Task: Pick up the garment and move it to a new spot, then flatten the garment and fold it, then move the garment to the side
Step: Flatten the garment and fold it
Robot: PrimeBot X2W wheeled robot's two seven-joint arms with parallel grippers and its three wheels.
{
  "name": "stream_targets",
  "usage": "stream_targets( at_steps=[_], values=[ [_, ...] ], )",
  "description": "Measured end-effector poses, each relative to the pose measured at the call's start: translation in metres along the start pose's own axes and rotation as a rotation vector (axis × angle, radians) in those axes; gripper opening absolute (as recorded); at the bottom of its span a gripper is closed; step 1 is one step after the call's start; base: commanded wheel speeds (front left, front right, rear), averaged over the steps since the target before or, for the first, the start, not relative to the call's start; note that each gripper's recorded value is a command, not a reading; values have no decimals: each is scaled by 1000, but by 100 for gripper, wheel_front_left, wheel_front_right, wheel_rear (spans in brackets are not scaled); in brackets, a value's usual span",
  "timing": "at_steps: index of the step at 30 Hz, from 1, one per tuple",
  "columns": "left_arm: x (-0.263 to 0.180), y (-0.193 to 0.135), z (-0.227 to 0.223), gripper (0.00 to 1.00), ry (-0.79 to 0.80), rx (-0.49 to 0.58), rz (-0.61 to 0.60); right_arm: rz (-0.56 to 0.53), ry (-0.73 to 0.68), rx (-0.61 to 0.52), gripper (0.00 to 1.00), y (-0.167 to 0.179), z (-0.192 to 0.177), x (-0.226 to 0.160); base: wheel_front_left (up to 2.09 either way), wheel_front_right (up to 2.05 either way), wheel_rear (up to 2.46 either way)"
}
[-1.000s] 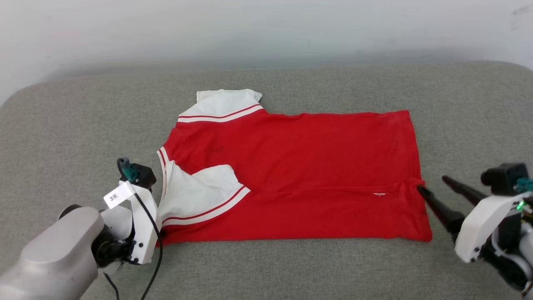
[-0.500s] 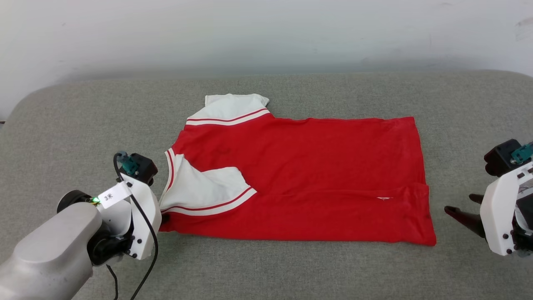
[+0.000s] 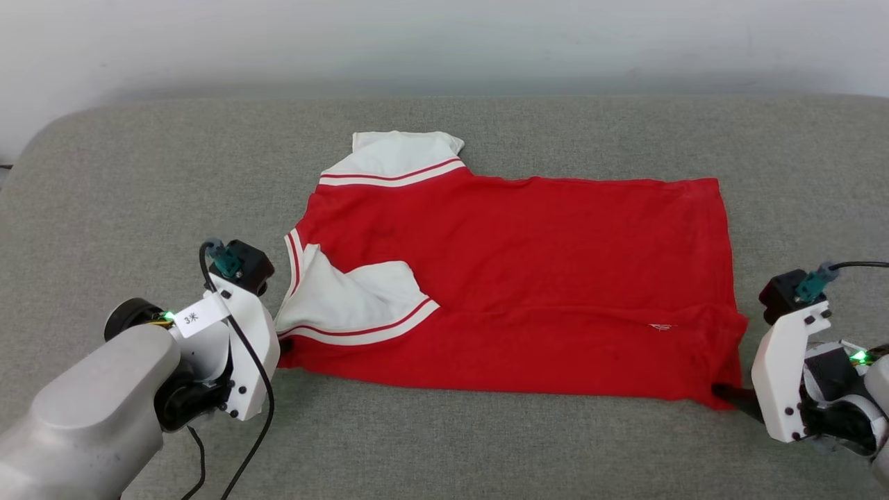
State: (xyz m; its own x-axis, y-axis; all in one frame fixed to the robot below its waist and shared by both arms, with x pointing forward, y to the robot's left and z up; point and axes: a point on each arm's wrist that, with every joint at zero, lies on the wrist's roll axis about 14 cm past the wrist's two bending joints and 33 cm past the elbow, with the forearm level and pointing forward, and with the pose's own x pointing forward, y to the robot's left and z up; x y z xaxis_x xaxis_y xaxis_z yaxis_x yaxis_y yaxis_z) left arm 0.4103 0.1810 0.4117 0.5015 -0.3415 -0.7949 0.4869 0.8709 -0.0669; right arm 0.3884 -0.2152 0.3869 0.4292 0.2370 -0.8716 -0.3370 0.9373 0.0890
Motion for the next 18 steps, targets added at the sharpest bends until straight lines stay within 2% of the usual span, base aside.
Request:
stream_targets(
  at_steps=[9, 10, 11, 12, 18],
  values=[
    [8, 3, -9, 0, 20, -19, -1, 5, 47, 57, 100, 4, -21, 29, 0, 0, 0],
    [8, 3, -9, 0, 19, -19, 0, 7, 39, 58, 89, 5, -21, 29, 0, 0, 0],
    [8, 3, -8, 0, 17, -19, 1, 7, 27, 54, 36, 5, -19, 29, 0, 0, 0],
    [8, 3, -8, 0, 14, -20, 2, 7, 10, 54, 0, 5, -18, 28, 0, 0, 0],
    [3, 1, -10, 0, -15, -38, 5, 21, -98, 37, 0, 10, -1, 17, 0, 0, 0]
  ],
)
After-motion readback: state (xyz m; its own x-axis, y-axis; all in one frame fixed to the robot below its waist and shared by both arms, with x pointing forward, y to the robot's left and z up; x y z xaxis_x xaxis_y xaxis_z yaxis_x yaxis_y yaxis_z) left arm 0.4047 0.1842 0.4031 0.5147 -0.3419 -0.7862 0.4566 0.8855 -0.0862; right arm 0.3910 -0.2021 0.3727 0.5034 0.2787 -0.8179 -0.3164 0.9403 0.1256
